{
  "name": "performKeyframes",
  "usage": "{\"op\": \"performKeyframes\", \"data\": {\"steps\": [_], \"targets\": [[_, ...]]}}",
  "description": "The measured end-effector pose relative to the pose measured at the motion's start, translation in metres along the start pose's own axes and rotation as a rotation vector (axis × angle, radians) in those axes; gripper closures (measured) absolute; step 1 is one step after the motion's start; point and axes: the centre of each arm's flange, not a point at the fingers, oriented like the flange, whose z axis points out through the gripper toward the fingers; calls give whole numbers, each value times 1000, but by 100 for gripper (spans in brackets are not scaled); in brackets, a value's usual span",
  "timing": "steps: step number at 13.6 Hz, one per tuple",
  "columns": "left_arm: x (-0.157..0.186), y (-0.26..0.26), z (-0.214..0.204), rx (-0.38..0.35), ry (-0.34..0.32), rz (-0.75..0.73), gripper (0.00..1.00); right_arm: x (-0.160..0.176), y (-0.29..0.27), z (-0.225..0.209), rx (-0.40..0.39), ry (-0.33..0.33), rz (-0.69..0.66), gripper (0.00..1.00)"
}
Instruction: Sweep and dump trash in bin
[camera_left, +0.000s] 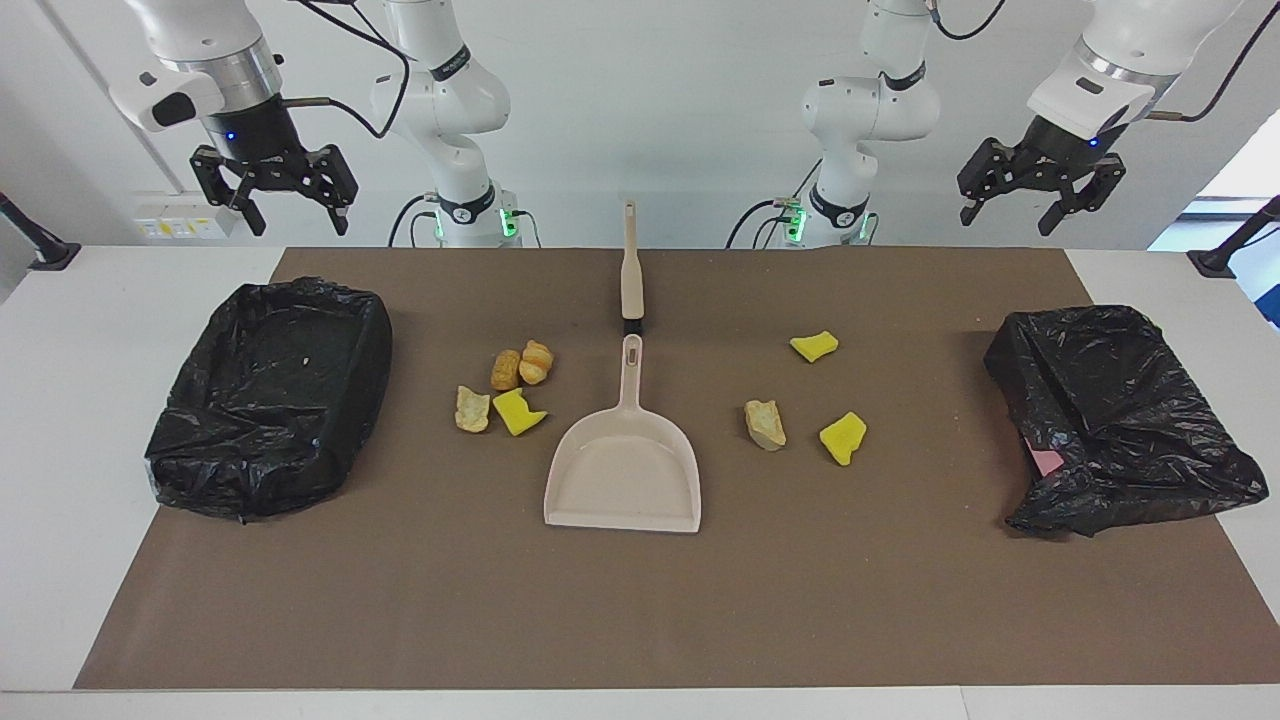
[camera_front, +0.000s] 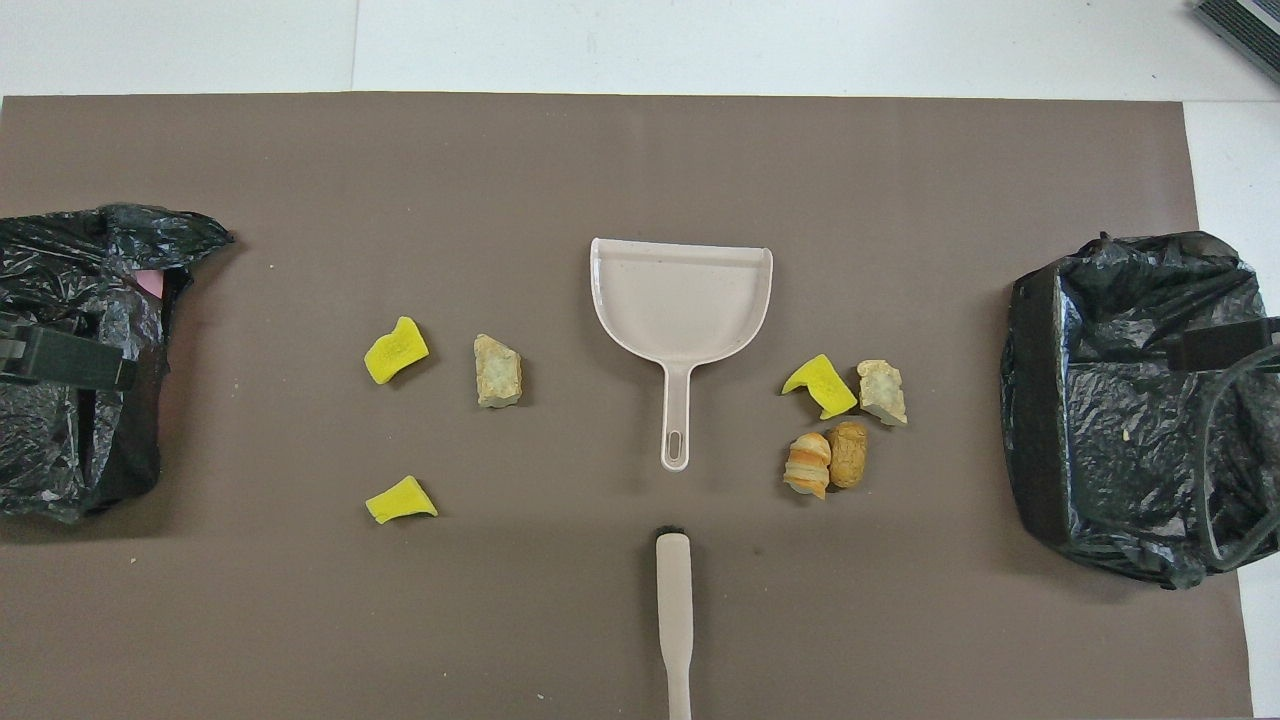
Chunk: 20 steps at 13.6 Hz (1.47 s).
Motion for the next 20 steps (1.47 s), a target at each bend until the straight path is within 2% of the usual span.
{"op": "performKeyframes", "data": {"steps": [3, 6, 12, 16, 20], "targets": [[-7, 36, 11, -3, -26, 65, 0, 0, 0, 0, 0, 0, 0, 0], [-19, 94, 30, 0, -59, 95, 0, 0, 0, 0, 0, 0, 0, 0], [-56, 233, 103, 32, -111, 138, 0, 0, 0, 1, 0, -3, 0, 0], [-106, 308, 147, 44, -94, 142, 0, -3, 0, 2, 1, -14, 0, 0], [-168, 375, 201, 42, -79, 113, 0, -14, -2, 8, 6, -73, -3, 0]]}}
